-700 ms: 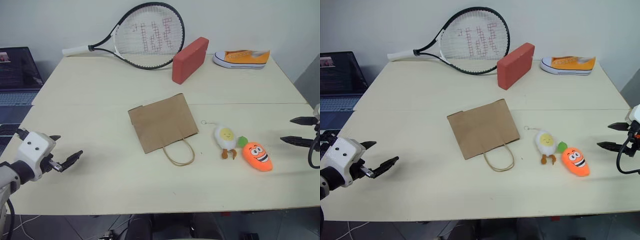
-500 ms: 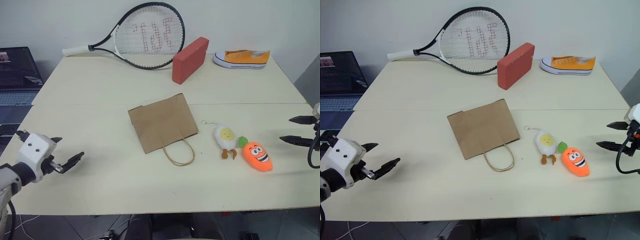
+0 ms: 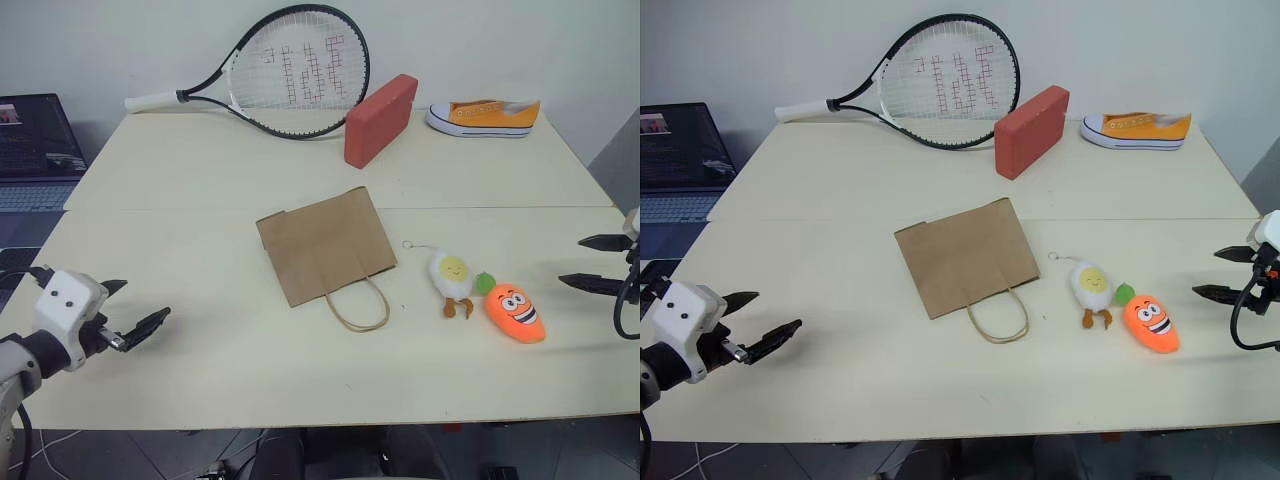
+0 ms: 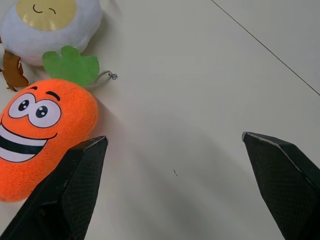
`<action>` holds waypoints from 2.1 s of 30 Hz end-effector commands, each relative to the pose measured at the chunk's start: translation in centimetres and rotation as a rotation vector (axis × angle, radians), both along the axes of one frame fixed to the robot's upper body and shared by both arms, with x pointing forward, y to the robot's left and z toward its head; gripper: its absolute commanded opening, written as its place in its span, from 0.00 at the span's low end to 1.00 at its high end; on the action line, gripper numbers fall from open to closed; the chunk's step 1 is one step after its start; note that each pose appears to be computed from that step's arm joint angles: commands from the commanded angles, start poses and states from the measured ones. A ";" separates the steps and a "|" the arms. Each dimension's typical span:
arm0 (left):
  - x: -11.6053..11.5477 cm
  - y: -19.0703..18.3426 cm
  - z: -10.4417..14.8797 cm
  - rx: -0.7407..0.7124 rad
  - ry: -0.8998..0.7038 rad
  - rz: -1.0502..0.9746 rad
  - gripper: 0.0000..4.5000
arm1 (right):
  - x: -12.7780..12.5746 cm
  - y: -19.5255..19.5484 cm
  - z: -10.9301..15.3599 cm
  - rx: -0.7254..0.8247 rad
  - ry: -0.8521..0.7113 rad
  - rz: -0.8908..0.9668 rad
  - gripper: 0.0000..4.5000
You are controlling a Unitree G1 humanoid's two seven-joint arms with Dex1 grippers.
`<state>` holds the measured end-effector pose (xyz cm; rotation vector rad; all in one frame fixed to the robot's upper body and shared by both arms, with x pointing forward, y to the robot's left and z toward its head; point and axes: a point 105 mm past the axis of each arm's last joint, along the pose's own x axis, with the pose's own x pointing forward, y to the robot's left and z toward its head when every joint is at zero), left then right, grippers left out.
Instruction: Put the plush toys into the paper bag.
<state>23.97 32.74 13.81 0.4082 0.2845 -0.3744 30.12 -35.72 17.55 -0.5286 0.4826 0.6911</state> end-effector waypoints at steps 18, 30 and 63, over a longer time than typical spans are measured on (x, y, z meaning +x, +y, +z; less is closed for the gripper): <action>-0.5 -0.9 0.6 0.050 -0.046 -0.129 0.99 | 0.4 0.7 1.6 0.016 -0.107 0.012 1.00; 1.6 -13.3 1.3 0.051 -0.047 -0.611 0.99 | -2.5 6.6 4.3 0.021 -0.124 0.233 1.00; 4.6 -29.0 -3.7 -0.024 -0.071 -1.083 0.46 | -11.5 18.5 1.5 0.225 0.059 0.461 1.00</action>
